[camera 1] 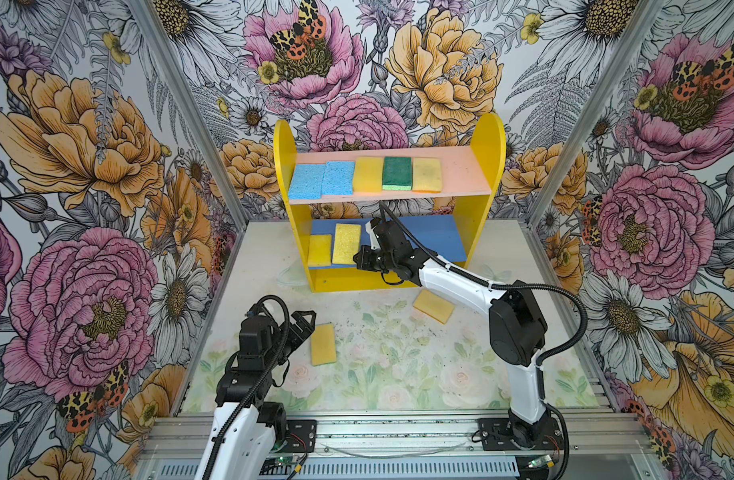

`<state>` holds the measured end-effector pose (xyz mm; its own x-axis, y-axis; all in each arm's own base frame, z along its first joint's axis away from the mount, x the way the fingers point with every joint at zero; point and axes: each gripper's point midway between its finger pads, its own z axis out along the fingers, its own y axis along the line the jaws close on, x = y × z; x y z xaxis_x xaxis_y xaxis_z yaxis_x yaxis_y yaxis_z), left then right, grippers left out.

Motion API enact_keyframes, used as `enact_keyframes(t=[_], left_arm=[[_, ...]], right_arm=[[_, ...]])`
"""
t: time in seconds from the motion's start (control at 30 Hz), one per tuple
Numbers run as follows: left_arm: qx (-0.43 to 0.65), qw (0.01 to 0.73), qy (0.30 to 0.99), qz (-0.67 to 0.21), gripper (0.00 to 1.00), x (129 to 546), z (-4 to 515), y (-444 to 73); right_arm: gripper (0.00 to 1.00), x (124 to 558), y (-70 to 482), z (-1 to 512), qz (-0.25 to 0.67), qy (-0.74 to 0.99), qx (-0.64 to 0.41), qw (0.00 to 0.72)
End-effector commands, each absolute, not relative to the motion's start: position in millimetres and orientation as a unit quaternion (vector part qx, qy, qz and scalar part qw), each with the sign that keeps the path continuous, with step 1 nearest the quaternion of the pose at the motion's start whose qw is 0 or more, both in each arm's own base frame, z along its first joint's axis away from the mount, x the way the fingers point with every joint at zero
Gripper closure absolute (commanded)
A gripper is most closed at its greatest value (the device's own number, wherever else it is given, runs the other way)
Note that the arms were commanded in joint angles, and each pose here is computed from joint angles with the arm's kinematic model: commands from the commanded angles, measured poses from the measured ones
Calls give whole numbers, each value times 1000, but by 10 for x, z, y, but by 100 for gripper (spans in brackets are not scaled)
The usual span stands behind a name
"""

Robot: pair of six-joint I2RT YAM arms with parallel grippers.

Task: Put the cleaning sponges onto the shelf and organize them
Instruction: 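Set the sponge upright beside the bright yellow sponge and open the right gripper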

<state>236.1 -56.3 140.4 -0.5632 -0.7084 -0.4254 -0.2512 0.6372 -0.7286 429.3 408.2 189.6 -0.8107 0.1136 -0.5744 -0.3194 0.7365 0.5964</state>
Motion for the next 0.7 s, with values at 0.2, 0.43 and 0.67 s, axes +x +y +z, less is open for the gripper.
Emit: enact_keyframes(t=[0.2, 0.43, 0.67], left_arm=[[-274, 386, 821, -320, 1, 2410, 1561, -567], [-273, 383, 822, -322, 1, 2412, 1556, -577], [-272, 381, 822, -324, 1, 2414, 1556, -586]], right_arm=[[81, 4450, 4127, 1945, 352, 879, -66, 315], [70, 4505, 4170, 1945, 357, 877, -67, 316], [57, 4523, 4123, 1953, 351, 878, -63, 320]])
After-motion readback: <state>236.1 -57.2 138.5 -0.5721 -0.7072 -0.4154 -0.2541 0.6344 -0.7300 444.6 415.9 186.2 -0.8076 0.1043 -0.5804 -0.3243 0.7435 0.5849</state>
